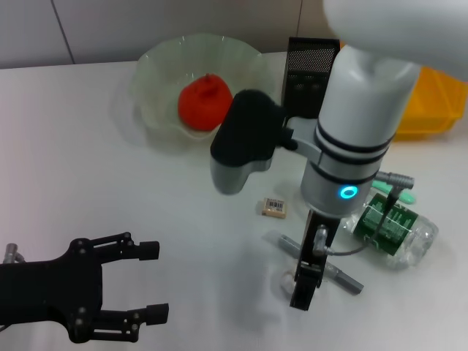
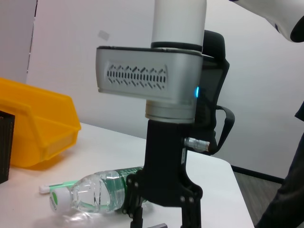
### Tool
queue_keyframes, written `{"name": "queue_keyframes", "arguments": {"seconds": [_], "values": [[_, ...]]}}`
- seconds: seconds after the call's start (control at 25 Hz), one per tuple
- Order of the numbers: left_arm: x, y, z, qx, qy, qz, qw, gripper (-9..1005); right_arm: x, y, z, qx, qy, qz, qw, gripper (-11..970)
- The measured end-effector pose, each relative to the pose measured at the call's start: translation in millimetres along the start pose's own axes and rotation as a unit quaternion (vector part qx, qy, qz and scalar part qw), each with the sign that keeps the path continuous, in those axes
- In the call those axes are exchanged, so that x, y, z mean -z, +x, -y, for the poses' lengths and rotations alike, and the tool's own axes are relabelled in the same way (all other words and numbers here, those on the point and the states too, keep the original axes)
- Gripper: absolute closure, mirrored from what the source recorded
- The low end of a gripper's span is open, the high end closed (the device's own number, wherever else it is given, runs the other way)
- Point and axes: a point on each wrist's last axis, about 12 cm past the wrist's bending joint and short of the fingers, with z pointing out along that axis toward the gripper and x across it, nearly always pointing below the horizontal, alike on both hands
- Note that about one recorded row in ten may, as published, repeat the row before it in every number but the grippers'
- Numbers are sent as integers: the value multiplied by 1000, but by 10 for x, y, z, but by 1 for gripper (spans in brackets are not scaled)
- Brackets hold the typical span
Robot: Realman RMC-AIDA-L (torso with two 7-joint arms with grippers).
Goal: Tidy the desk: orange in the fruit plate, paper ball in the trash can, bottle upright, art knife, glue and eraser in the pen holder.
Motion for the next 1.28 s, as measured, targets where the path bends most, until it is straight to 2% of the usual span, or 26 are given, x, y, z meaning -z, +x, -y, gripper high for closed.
{"name": "queue_keyframes", "arguments": {"seconds": [0.32, 0.76, 0.96, 1.12, 1.2, 1.24, 1.28], "values": [[17, 17, 0, 2, -6, 3, 1000, 160, -80, -27, -29, -3, 9, -9, 1000, 186], [3, 13, -2, 1, -6, 6, 1000, 165, -131, -2, -18, -8, 9, -19, 1000, 302], [10, 12, -5, 1, -9, 8, 1000, 167, -127, 4, -20, -9, 7, -18, 1000, 548], [18, 23, 6, 3, -10, 9, 1000, 169, -40, 16, -37, -6, 5, -12, 1000, 600], [23, 25, 12, 3, -9, 9, 1000, 170, 61, 43, -30, -11, 1, -3, 1000, 613], [29, 29, 17, 4, -9, 9, 1000, 170, 218, 85, -12, -17, -2, 14, 1000, 612], [29, 29, 17, 4, -9, 9, 1000, 171, 218, 85, -12, -17, -2, 14, 1000, 612]]}}
